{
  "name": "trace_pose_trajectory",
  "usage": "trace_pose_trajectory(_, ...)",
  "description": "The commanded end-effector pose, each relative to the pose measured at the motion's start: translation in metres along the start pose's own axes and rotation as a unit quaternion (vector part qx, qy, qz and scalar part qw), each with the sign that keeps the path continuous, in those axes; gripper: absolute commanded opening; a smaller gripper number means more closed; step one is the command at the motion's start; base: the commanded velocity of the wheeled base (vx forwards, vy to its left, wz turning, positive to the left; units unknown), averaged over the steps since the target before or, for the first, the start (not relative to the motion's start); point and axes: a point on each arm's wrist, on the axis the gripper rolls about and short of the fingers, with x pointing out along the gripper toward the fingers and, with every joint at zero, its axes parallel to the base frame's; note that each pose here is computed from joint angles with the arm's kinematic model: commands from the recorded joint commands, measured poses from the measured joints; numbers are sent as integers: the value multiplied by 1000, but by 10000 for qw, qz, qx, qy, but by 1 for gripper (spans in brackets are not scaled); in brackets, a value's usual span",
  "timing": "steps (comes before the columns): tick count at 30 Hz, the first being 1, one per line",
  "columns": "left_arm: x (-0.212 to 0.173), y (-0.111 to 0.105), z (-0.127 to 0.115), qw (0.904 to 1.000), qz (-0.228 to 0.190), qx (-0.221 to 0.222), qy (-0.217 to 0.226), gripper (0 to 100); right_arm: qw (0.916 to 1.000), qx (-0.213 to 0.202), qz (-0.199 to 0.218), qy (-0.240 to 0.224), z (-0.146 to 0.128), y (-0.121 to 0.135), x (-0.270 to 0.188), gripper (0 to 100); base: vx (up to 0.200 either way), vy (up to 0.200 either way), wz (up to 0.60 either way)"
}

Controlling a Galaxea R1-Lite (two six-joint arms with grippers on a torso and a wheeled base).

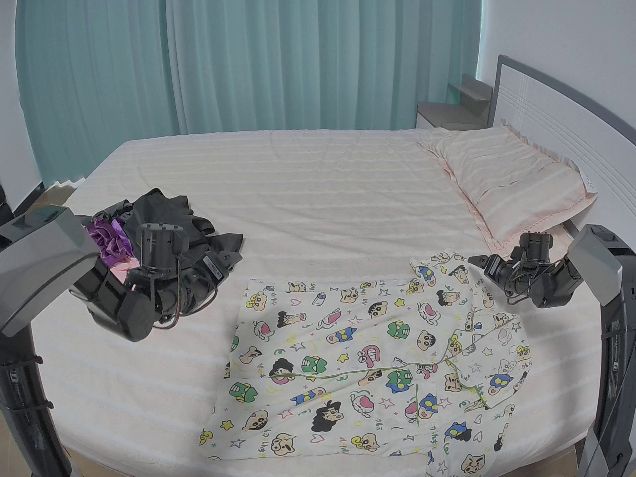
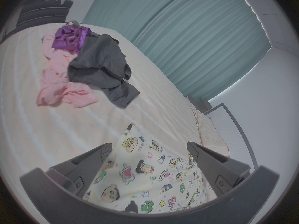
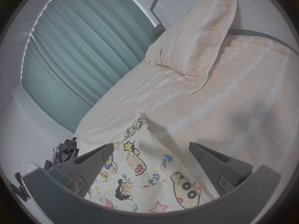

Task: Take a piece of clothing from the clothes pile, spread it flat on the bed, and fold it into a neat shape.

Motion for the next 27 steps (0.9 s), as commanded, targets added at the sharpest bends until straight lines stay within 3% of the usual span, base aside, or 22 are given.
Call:
trace_pose_trajectory(1, 56, 24, 17, 9991, 178, -112, 379, 100, 10000, -6, 24, 41, -4, 5, -7, 100, 0, 0, 0)
trace_pose_trajectory(5, 73, 30, 12, 9972, 412, 36, 617, 100, 10000, -6, 24, 41, -4, 5, -7, 100, 0, 0, 0)
trace_pose_trajectory(9, 89, 37, 8, 9972, 465, 47, 583, 100, 10000, -6, 24, 41, -4, 5, -7, 100, 0, 0, 0)
trace_pose_trajectory(27, 126, 34, -19, 9966, 315, 175, 738, 100, 10000, -17, 55, 29, -3, 8, -7, 100, 0, 0, 0)
